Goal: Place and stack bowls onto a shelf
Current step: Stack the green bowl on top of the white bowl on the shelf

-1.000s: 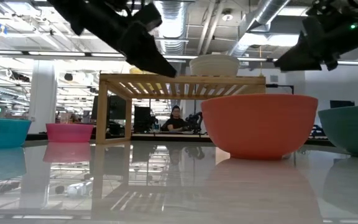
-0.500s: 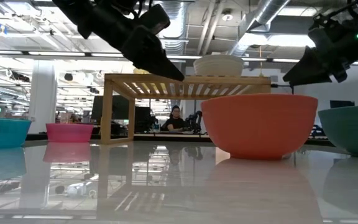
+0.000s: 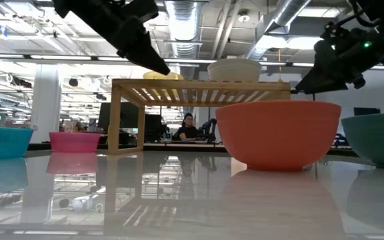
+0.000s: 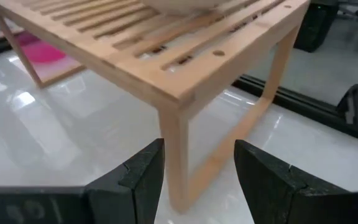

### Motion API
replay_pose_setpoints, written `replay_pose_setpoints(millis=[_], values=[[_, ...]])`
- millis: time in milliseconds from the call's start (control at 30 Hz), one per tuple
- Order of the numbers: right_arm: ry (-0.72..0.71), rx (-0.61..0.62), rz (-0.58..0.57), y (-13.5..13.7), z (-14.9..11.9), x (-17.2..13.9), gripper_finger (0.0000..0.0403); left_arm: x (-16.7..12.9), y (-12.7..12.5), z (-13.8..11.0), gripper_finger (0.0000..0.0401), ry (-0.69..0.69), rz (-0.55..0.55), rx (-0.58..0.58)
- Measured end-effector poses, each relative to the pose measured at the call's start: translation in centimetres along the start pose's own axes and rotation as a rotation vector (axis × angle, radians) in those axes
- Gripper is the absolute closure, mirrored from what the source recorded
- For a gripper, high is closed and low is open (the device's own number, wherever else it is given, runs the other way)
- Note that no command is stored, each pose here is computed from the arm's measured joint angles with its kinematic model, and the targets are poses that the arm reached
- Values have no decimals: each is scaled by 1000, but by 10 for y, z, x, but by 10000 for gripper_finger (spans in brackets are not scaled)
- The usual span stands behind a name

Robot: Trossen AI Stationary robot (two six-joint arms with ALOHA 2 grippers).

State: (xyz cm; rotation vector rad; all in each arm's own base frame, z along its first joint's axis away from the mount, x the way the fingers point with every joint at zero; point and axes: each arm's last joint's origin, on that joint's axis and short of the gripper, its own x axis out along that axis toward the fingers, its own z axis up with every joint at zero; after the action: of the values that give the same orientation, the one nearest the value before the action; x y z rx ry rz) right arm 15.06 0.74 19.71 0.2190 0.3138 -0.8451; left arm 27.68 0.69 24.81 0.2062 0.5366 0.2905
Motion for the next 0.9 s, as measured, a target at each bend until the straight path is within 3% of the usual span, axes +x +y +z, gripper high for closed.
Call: replay_pose_setpoints(millis=[167, 500, 733, 900], values=[[-2, 6, 12, 5, -1, 2, 185, 0, -7, 5, 230, -57, -63, -8], [41, 79, 137, 15, -7, -8, 185, -13, -41, 2, 230, -27, -161, -5], [84, 83, 204, 25, -16, -14, 185, -32, -71, -2, 230, -6, -75, -78], [101, 91, 243, 28, -17, -16, 185, -40, -82, 0, 230, -46, -80, -121]])
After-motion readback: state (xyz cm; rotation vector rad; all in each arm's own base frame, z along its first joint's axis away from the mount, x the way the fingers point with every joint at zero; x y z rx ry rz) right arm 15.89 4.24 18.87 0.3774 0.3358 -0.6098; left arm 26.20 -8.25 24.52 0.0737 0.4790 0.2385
